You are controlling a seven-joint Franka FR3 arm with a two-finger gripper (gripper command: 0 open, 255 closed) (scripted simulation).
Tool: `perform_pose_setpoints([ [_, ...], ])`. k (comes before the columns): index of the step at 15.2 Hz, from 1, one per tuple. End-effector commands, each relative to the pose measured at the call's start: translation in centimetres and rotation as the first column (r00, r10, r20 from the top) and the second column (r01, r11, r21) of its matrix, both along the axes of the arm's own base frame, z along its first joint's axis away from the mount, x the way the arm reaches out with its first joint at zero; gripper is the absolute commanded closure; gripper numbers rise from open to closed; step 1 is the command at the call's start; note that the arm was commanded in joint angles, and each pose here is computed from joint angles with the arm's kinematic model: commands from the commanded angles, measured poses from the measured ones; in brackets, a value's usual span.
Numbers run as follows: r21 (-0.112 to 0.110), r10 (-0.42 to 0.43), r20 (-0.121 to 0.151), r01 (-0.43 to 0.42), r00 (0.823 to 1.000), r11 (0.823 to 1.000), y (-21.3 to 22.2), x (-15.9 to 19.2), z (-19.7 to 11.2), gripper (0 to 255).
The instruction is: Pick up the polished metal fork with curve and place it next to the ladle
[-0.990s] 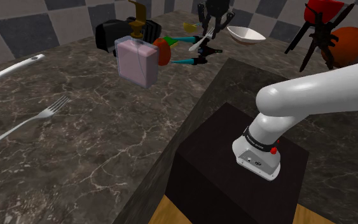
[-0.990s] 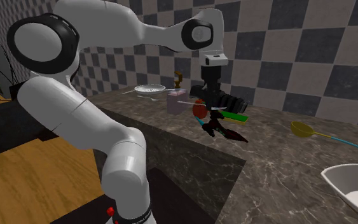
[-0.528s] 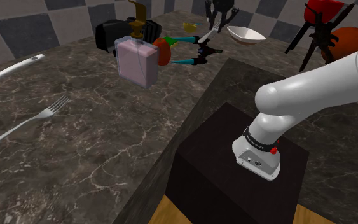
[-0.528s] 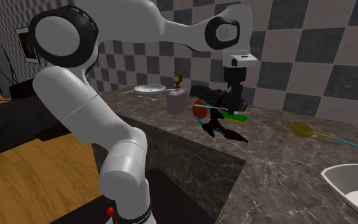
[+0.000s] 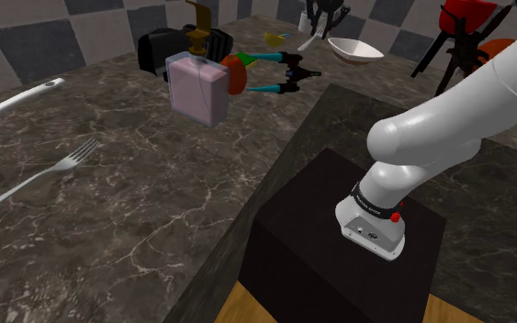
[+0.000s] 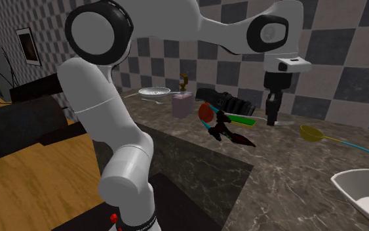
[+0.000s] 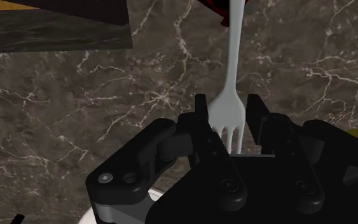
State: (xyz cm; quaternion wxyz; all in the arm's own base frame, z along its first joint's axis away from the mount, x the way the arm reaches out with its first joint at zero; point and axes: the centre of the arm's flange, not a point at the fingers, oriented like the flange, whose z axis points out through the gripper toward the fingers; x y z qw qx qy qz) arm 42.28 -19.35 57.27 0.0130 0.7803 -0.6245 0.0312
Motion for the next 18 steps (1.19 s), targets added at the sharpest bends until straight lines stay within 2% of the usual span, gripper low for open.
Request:
perform_pose_setpoints([
  [1, -0.001, 0.001, 0.000, -0.001, 1.000, 1.000, -2.3, 0.8, -0.1, 255],
  [4, -0.001, 0.001, 0.000, -0.001, 1.000, 1.000, -6.5, 2.1, 0.0, 255],
  [18, -0.001, 0.001, 0.000, -0.001, 1.000, 1.000, -6.5, 2.1, -7.4, 255],
])
